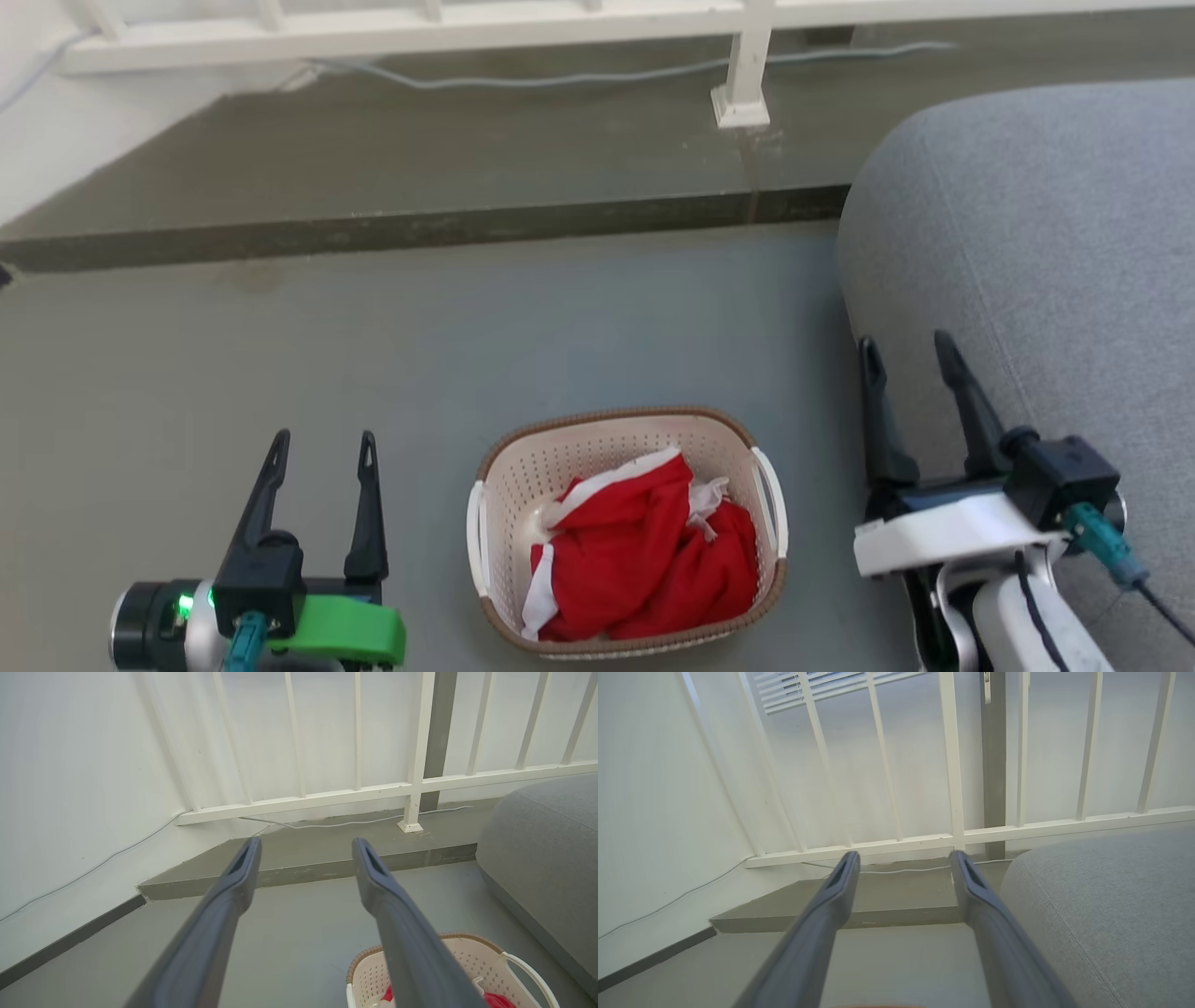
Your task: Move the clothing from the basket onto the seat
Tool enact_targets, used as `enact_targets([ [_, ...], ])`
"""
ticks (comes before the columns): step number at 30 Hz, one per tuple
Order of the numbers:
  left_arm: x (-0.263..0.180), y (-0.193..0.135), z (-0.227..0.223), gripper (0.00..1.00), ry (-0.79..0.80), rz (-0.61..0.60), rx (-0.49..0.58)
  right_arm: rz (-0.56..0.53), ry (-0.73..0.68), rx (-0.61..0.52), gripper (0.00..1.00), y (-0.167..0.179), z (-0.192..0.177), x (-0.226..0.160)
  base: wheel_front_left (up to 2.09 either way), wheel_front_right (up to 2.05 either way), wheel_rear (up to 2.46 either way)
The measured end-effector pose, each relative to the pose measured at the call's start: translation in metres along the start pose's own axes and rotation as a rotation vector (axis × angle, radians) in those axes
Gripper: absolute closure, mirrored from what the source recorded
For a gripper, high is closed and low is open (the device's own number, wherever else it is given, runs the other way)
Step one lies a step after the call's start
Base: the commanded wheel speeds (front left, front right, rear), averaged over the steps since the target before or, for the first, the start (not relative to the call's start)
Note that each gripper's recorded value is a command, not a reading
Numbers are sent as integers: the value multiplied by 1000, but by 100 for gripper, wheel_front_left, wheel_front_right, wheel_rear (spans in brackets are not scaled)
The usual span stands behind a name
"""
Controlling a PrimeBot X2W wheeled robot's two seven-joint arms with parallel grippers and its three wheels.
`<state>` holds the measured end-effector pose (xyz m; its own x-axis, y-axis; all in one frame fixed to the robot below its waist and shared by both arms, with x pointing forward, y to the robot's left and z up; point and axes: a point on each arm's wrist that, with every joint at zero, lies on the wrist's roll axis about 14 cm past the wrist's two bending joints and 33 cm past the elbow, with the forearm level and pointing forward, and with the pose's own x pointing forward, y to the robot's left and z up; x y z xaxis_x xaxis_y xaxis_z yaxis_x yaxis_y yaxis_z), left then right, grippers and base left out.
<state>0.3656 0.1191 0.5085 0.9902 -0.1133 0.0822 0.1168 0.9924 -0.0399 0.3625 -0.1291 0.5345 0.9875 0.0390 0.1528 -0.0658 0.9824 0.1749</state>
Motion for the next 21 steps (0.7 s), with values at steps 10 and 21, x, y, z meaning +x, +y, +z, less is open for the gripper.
enact_targets([
  [10,28,-2,-29,0,67,-24,-3,-36,-6,-11,0,-16,-6,33,0,0,0],
  [21,59,-23,-87,0,203,-139,42,-94,25,-33,0,-42,-30,65,0,0,0],
])
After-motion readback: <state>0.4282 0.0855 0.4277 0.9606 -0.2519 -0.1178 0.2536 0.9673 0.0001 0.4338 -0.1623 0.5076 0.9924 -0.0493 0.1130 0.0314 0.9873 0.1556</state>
